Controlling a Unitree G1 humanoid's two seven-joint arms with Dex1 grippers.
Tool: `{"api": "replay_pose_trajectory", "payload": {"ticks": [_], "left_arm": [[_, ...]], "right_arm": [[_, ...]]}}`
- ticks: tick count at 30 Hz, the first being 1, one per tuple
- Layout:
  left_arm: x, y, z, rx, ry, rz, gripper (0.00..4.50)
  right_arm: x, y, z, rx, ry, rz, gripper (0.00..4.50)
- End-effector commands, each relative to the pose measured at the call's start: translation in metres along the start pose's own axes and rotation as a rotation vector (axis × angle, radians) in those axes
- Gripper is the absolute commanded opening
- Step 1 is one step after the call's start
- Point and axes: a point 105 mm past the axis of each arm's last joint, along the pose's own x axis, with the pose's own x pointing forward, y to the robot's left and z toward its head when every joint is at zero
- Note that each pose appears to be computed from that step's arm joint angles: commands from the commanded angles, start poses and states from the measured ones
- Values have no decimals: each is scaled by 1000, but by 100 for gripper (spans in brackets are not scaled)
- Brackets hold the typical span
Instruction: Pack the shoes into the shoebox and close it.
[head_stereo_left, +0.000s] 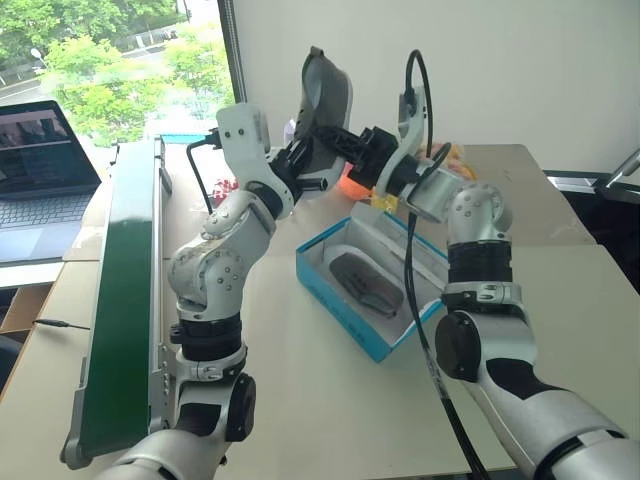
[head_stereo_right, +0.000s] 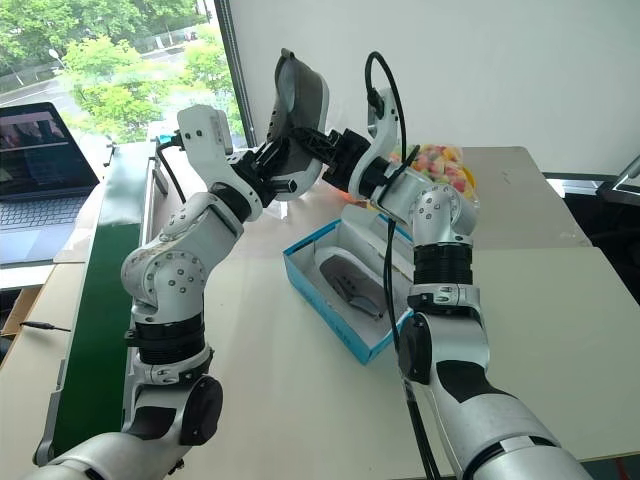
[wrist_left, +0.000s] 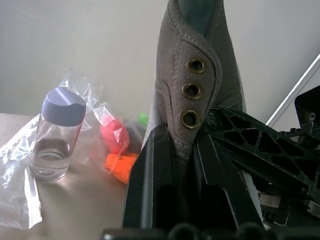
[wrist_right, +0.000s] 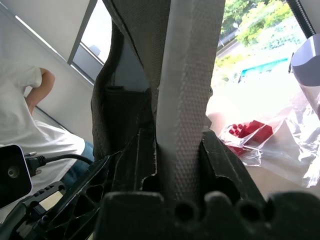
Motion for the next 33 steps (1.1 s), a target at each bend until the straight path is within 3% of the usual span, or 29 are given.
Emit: {"api": "replay_pose_trajectory", "payload": {"ticks": [1, 5, 7, 10, 16, 22, 33], "left_arm": [[-7, -21, -1, 1, 34, -144, 163], [-20, -28, -10, 74, 149, -265, 309], [-28, -25, -12, 123, 192, -301, 309], [-48, -9, -22, 273, 318, -346, 309], [-77, 9, -47, 457, 492, -440, 309], [-89, 9, -59, 515, 556, -526, 309], [-102, 20, -45, 551, 573, -499, 309]], "right_arm": [[-2, 25, 28, -73, -82, 73, 34], [-7, 26, 32, -157, -57, 57, 33], [-13, 25, 34, -228, -22, 37, 33], [-32, 25, 24, -393, 176, -5, 33], [-74, 16, -12, -540, 489, -42, 33], [-97, -1, -37, -554, 637, -80, 33], [-121, -32, -79, -534, 796, -107, 33]]}}
